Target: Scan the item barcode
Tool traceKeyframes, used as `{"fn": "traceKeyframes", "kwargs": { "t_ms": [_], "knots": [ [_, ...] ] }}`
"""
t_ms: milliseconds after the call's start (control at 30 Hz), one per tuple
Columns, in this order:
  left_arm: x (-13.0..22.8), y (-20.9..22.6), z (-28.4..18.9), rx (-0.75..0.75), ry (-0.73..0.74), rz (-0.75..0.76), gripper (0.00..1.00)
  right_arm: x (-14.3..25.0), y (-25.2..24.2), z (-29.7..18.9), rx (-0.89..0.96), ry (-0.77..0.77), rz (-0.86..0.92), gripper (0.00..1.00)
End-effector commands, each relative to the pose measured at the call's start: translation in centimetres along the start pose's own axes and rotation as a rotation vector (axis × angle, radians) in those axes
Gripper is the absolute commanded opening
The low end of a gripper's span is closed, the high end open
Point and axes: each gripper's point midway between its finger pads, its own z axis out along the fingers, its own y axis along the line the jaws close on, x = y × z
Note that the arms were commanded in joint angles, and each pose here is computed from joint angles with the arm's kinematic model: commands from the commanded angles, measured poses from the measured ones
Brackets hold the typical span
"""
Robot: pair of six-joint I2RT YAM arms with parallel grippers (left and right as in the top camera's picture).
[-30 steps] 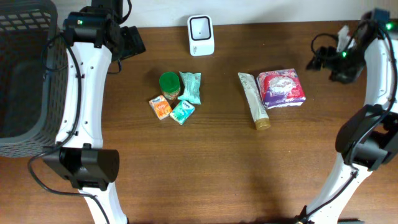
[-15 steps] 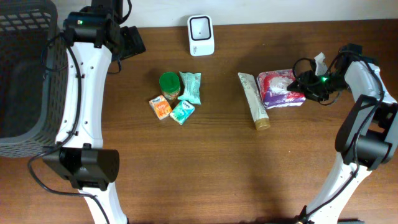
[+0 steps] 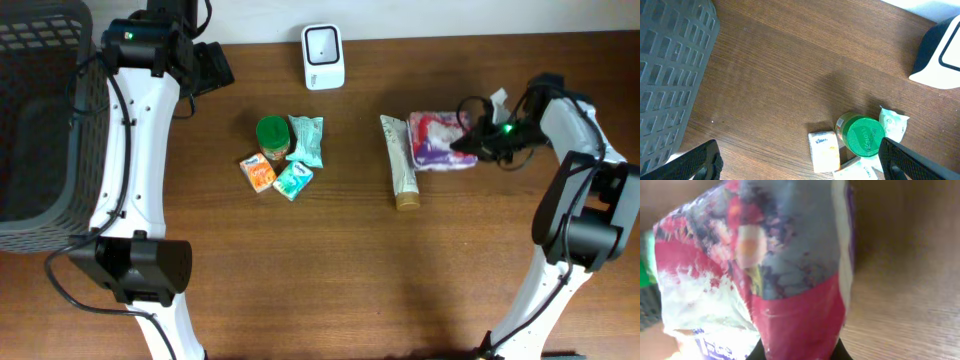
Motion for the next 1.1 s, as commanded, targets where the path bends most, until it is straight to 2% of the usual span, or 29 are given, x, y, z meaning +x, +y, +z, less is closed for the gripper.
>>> {"fn": "traceKeyframes", "kwargs": {
  "t_ms": [0, 133, 200, 400, 533, 800, 1067],
  "knots": [
    [0.2, -0.1, 0.3, -0.003, 0.009, 0.013, 0.99, -4.3, 8.2, -5.2, -0.170, -0.142, -0.088, 0.04],
    [0.2, -0.1, 0.3, -0.003, 0.009, 0.013, 0.99, -8.0, 14.5, -7.0, -0.242, -0.264, -0.137, 0.04],
    [0.2, -0.1, 0.3, -0.003, 0.009, 0.013, 0.99, -9.2, 17.3, -5.7, -0.267, -0.304, -0.154, 0.04],
    [0.2, -0.1, 0.3, -0.003, 0.009, 0.013, 0.99, -12.1, 24.8, 0.0, -0.116, -0.534, -0.221, 0.04],
    [0.2, -0.1, 0.3, -0.003, 0.009, 0.013, 0.99, -12.9, 28.9, 2.6, -0.111, -0.668, -0.267, 0.04],
    [0.2, -0.1, 0.3, -0.003, 0.009, 0.013, 0.99, -13.4, 30.4, 9.7, -0.208, -0.689, -0.284, 0.04],
    [0.2, -0.1, 0.3, -0.003, 0.009, 0.013, 0.99, -13.5, 29.7, 10.9, -0.182, -0.693, -0.274, 0.04]
  ]
}}
